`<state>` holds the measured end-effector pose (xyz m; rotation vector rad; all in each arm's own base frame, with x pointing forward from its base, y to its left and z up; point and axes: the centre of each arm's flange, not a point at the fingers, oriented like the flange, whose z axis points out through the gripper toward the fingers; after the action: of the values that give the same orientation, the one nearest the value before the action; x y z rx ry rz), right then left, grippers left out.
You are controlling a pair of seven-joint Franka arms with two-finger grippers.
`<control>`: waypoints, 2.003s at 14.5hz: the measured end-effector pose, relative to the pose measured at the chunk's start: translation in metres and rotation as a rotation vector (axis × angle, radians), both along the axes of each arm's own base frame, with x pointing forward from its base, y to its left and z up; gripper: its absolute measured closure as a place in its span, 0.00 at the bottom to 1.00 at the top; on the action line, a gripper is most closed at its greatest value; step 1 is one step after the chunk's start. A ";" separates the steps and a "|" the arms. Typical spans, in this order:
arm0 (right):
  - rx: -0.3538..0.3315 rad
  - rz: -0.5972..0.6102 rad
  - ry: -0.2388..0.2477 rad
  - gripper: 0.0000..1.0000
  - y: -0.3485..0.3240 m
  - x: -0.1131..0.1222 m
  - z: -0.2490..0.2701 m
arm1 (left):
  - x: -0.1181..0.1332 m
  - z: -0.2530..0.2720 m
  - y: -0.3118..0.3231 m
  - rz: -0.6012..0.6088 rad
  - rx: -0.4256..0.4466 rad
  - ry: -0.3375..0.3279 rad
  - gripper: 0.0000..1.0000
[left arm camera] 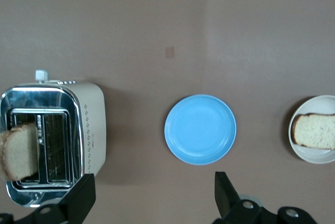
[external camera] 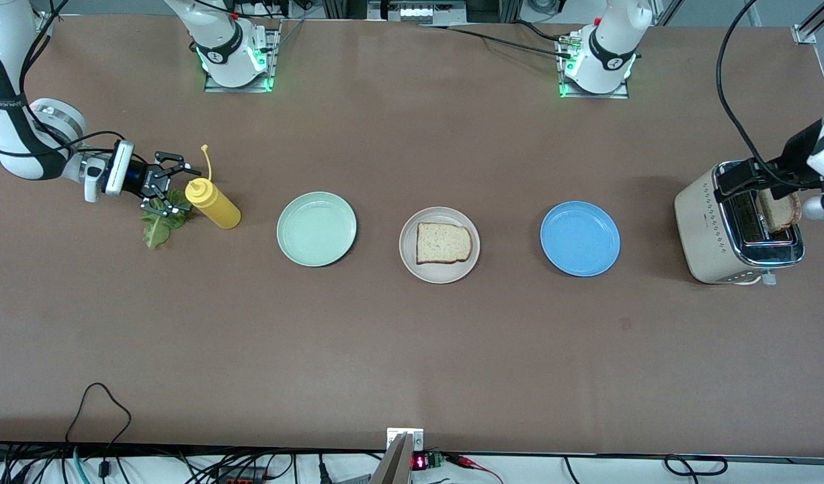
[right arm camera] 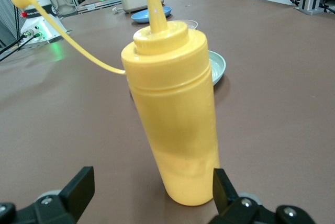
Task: Make sandwich in beige plate with both arms
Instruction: 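Close the right gripper around the yellow bottle and lift it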
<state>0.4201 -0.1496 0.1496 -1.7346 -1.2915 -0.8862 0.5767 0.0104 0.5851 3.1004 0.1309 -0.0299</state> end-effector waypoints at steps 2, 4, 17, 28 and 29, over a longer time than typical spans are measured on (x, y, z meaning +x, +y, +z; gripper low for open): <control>0.017 0.007 0.005 0.00 0.000 -0.001 -0.011 | -0.010 -0.002 -0.001 -0.002 -0.002 0.009 0.00; 0.033 0.002 0.003 0.00 0.001 0.001 -0.022 | -0.022 -0.002 0.000 0.000 -0.004 0.000 0.00; 0.085 -0.023 -0.019 0.00 0.009 0.016 -0.032 | -0.042 0.004 0.004 -0.007 -0.005 0.003 0.00; 0.129 -0.029 -0.008 0.00 0.036 0.022 -0.044 | -0.042 0.005 0.003 -0.012 -0.005 0.005 0.00; 0.129 -0.033 -0.008 0.03 0.037 0.023 -0.044 | -0.042 0.005 0.004 -0.010 -0.005 0.005 0.00</control>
<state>0.4426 -0.1129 0.1057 -1.6567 -1.1876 -0.9749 0.5348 0.0144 0.5896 3.0966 0.1152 -0.0389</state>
